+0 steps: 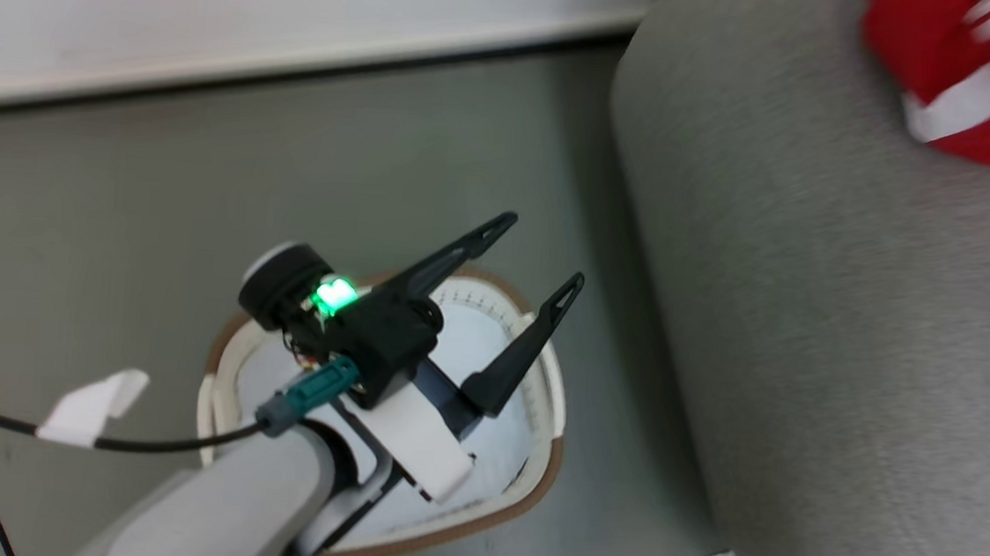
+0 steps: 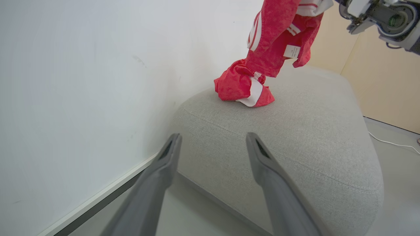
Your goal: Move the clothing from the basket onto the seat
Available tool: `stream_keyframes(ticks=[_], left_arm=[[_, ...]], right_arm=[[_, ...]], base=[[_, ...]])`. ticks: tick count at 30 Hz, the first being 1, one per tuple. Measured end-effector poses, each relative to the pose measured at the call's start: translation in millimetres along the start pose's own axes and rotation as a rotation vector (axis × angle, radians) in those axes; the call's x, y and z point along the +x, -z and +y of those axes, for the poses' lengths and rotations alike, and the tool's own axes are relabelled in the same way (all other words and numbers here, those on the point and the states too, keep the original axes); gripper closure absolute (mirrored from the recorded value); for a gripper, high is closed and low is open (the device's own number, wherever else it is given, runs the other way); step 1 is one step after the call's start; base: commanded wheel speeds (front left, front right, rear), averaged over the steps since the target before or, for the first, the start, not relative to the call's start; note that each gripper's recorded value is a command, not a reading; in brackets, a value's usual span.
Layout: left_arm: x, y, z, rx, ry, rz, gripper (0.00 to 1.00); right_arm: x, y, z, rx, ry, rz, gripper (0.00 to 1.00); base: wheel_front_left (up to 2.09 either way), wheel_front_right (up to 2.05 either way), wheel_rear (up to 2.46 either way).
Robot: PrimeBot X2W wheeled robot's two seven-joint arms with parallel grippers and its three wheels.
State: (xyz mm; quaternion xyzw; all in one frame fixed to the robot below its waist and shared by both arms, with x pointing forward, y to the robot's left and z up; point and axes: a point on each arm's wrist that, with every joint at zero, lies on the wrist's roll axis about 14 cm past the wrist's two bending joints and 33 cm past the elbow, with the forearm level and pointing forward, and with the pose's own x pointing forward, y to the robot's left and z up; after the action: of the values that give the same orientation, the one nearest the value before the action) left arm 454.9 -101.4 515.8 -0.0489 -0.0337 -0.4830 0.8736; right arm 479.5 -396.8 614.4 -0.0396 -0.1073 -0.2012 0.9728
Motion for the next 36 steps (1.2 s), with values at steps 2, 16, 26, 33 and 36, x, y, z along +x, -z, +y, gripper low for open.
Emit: stream_keyframes(ticks=[2,16,26,33,36], left_arm=[[-3,15,20,-0.011,-0.033,0.015,0.00],[-59,100,97,-0.077,-0.260,0.147,0.00],[-57,74,98,-0.040,-0.282,0.099,0.00],[-73,52,88,-0.036,-0.341,0.083,0.00],[-87,39,87,-0.043,-0.399,0.063,0.00]], right_arm=[[28,5,-18,-0.015,0.069,0.012,1.00],[51,195,-18,0.025,0.322,0.357,0.62],[40,172,-15,-0.044,0.279,0.301,0.00],[2,149,-2,-0.103,0.154,0.299,0.00],[-9,125,9,-0.107,0.088,0.248,0.00]], base=[[0.00,0.00,0.00],[0.00,0.00,0.00],[0.00,0.00,0.00],[0.00,0.00,0.00],[0.00,0.00,0.00]])
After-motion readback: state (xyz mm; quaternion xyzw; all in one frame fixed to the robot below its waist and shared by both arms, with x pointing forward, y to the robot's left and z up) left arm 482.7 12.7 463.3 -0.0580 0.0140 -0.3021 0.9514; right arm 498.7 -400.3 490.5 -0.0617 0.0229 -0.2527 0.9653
